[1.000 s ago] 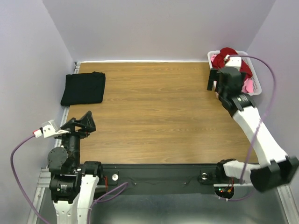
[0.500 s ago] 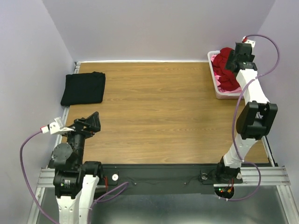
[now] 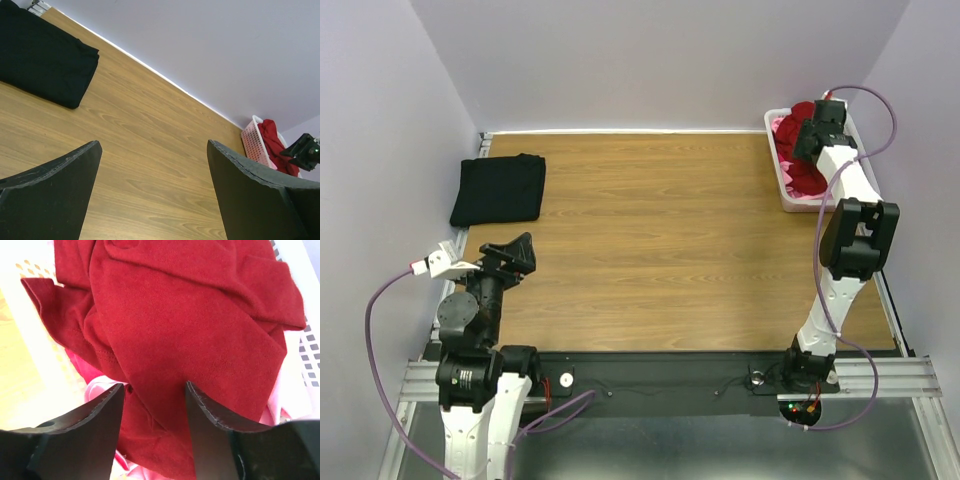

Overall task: Fold and stack the t-shirts
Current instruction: Grab the tshirt from the pile, then move the tshirt to the center of the board, then flatten the tshirt out

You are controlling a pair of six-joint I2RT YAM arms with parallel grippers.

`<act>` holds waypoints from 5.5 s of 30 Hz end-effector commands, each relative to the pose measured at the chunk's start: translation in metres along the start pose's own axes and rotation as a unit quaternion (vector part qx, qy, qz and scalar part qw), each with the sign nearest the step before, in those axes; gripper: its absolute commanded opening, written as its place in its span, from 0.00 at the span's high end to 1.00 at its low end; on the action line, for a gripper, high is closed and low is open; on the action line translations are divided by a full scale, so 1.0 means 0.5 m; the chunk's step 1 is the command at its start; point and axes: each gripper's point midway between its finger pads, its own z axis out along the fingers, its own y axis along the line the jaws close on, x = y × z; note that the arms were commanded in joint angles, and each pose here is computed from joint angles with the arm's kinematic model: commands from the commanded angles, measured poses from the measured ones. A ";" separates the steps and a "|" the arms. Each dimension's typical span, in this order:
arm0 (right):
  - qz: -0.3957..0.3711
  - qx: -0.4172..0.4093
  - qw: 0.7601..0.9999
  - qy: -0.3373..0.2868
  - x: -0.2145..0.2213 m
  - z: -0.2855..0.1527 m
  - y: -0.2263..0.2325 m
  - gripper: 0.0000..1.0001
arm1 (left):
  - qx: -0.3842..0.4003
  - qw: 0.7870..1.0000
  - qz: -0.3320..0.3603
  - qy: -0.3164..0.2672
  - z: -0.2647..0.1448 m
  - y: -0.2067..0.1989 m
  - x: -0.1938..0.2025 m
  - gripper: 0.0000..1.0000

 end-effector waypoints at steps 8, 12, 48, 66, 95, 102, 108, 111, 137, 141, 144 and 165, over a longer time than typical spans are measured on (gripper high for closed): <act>-0.022 0.034 0.999 -0.012 -0.007 -0.007 -0.032 0.91 | 0.012 1.000 0.025 -0.008 0.023 -0.008 -0.007 0.01; -0.020 0.029 0.999 -0.008 0.004 -0.012 -0.030 0.88 | 0.015 0.999 0.031 -0.007 0.022 -0.011 -0.009 0.01; -0.003 -0.469 0.875 -0.121 -0.163 -0.592 0.471 0.99 | 0.029 0.999 0.023 -0.004 0.016 -0.023 -0.008 0.01; -0.043 -0.583 0.805 -0.106 -0.056 -0.810 0.633 0.99 | 0.024 0.999 0.021 0.008 0.005 -0.022 -0.005 0.01; -0.276 -0.582 0.757 0.111 0.503 -0.724 0.617 0.28 | -0.072 0.961 -0.001 0.266 0.138 0.081 0.260 0.02; -0.343 -0.587 0.723 0.123 0.624 -0.782 0.676 0.21 | -0.099 0.952 -0.003 0.290 0.144 0.110 0.295 0.02; -0.353 -0.577 0.727 0.116 0.646 -0.785 0.702 0.22 | -0.090 0.951 -0.005 0.296 0.134 0.109 0.304 0.02; -0.354 -0.572 0.731 0.115 0.650 -0.777 0.712 0.27 | -0.084 0.949 -0.011 0.302 0.127 0.106 0.311 0.02; -0.339 -0.444 0.829 0.026 0.478 -0.623 0.624 0.99 | 0.080 0.944 0.061 0.313 0.141 -0.018 0.316 0.06; -0.313 -0.430 0.846 0.046 0.460 -0.568 0.604 0.95 | 0.128 0.933 0.098 0.323 0.151 -0.054 0.326 0.10; -0.289 -0.434 0.851 0.066 0.449 -0.538 0.596 0.87 | 0.164 0.915 0.117 0.349 0.147 -0.089 0.359 0.11; -0.188 -0.386 0.899 0.079 0.411 -0.526 0.427 0.39 | 0.220 0.809 0.202 0.507 0.317 -0.170 0.549 0.37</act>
